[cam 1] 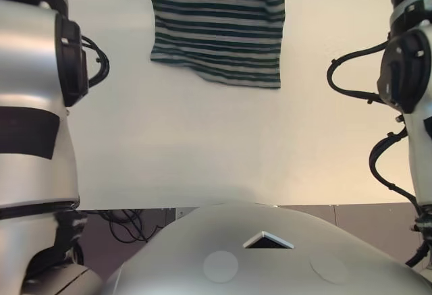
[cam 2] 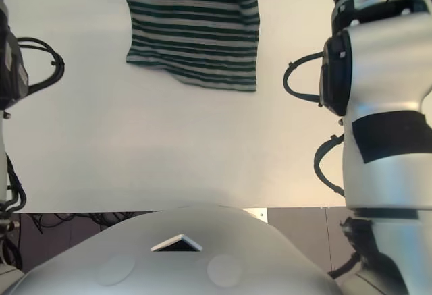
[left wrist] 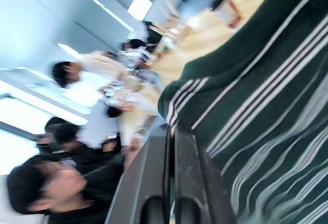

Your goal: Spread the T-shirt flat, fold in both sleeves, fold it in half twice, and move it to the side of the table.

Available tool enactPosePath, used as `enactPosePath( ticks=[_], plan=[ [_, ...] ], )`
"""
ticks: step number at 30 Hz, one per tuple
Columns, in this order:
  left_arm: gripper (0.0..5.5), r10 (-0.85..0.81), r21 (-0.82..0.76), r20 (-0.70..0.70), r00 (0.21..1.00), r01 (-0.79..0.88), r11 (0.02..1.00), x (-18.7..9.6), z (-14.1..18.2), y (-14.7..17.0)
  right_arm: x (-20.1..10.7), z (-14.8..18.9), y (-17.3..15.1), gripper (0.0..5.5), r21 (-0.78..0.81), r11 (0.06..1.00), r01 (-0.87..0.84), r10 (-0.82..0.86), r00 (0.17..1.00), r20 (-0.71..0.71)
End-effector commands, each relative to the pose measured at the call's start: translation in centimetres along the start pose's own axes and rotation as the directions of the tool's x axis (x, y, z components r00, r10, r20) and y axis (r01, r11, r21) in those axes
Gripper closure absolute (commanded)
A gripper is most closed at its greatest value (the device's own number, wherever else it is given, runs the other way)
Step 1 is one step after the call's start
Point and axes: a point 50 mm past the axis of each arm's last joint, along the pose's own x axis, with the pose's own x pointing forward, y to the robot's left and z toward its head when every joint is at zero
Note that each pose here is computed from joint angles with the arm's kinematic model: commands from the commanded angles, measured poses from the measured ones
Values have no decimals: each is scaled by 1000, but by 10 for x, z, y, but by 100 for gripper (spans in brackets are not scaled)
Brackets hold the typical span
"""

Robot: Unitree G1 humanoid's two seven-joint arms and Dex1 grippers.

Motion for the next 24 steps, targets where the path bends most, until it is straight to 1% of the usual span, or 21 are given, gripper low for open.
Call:
enactPosePath(
  ticks=[1,4,7,11,14,17,20,22,24],
  plan=[
    [549,151,55,27,988,-153,987,-7,23,34,-1,34,-22,550,-67,992,108,-103,992,70],
    [549,259,122,47,965,-263,957,-13,34,52,-5,58,-34,550,-107,977,184,-168,975,148],
    [549,272,148,75,960,-280,948,-15,37,56,-9,72,-39,550,-130,973,193,-160,961,226],
    [549,260,134,91,961,-271,953,-16,32,54,-17,71,-45,550,-148,968,202,-155,947,280],
    [549,235,107,129,963,-249,963,-17,36,54,-22,68,-47,550,-149,969,195,-144,943,301],
    [549,136,81,165,977,-150,985,-17,29,45,-26,54,-41,550,-160,982,99,-46,952,303],
    [549,-55,55,176,983,46,997,-18,3,19,-40,24,-34,550,-197,980,-21,72,964,256],
    [549,-196,40,182,964,192,981,-27,-23,-4,-58,5,-25,550,-170,980,-104,143,960,241],
    [549,-309,14,192,932,312,950,-49,-40,-23,-83,-10,-6,550,-123,970,-208,231,949,217]
  ],
)
